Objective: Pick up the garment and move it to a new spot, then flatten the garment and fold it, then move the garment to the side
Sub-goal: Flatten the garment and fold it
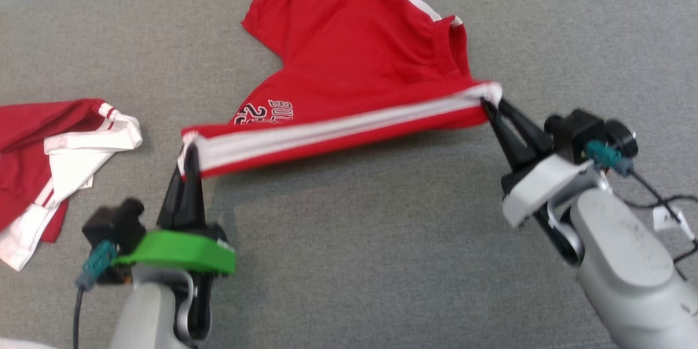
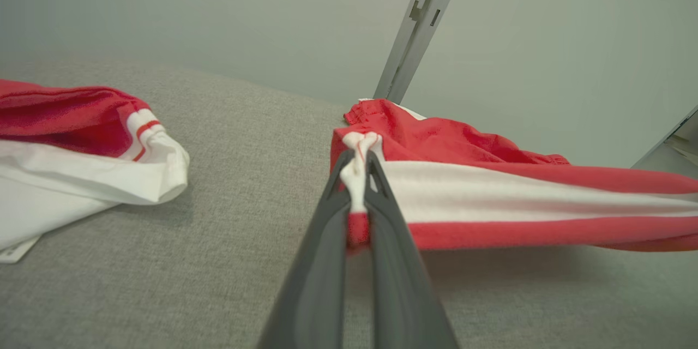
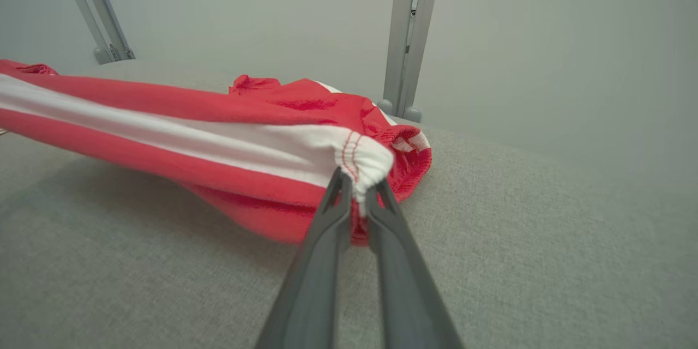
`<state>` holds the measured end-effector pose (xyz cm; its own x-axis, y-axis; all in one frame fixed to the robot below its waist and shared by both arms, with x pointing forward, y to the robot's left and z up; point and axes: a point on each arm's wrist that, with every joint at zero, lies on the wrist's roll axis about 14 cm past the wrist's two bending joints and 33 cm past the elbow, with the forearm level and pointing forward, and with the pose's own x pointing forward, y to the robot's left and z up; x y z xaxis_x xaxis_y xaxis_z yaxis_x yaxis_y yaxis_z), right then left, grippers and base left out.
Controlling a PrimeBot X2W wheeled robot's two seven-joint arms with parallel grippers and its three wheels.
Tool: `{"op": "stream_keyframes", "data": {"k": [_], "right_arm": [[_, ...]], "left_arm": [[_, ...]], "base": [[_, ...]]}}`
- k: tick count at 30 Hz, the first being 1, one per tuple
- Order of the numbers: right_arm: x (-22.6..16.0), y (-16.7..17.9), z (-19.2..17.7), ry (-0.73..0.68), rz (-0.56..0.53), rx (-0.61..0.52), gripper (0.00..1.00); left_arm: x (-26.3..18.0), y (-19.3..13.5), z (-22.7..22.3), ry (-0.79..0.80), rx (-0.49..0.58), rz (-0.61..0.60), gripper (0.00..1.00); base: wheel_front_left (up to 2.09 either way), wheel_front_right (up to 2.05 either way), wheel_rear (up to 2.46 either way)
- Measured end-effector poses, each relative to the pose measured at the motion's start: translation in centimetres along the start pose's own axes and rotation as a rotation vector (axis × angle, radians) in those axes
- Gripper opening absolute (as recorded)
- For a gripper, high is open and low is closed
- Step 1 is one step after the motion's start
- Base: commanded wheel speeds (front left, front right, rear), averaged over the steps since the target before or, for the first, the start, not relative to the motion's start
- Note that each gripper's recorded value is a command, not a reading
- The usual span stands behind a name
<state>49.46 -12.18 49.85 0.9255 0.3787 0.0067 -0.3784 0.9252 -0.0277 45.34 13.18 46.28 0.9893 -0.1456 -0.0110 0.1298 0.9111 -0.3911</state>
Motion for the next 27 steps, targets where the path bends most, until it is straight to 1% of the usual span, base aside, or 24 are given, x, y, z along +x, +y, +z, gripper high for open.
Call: {"op": "stream_keyframes", "data": {"k": [3,6,14,17,20,23,27], "right_arm": [[-3.1,1.5,-2.8,0.070,-0.004,0.062,0.00],[-5.8,2.5,-4.3,0.110,-0.016,0.109,0.00],[-12.0,5.1,-6.8,0.181,-0.033,0.190,0.00],[-13.7,5.7,-6.9,0.190,-0.020,0.169,0.00],[-14.4,5.6,-6.5,0.171,-0.050,0.197,0.00],[-14.1,5.5,-6.0,0.150,-0.059,0.223,0.00],[-11.9,4.2,-4.1,0.088,-0.066,0.203,0.00]], "left_arm": [[-3.2,1.5,-1.8,0.055,-0.022,0.063,0.00],[-5.3,2.0,-2.3,0.070,-0.029,0.089,0.00],[-10.2,2.2,-2.4,0.080,-0.044,0.122,0.00],[-11.7,2.2,-2.4,0.082,-0.033,0.127,0.00],[-11.7,1.6,-1.4,0.050,-0.021,0.105,0.00],[-10.6,0.6,-0.5,0.021,-0.016,0.070,0.00],[-6.5,-1.5,1.5,-0.043,-0.004,-0.013,0.00]], "base": [[0.00,0.00,0.00],[0.00,0.00,0.00],[0.00,0.00,0.00],[0.00,0.00,0.00],[0.00,0.00,0.00],[0.00,0.00,0.00],[0.00,0.00,0.00]]}}
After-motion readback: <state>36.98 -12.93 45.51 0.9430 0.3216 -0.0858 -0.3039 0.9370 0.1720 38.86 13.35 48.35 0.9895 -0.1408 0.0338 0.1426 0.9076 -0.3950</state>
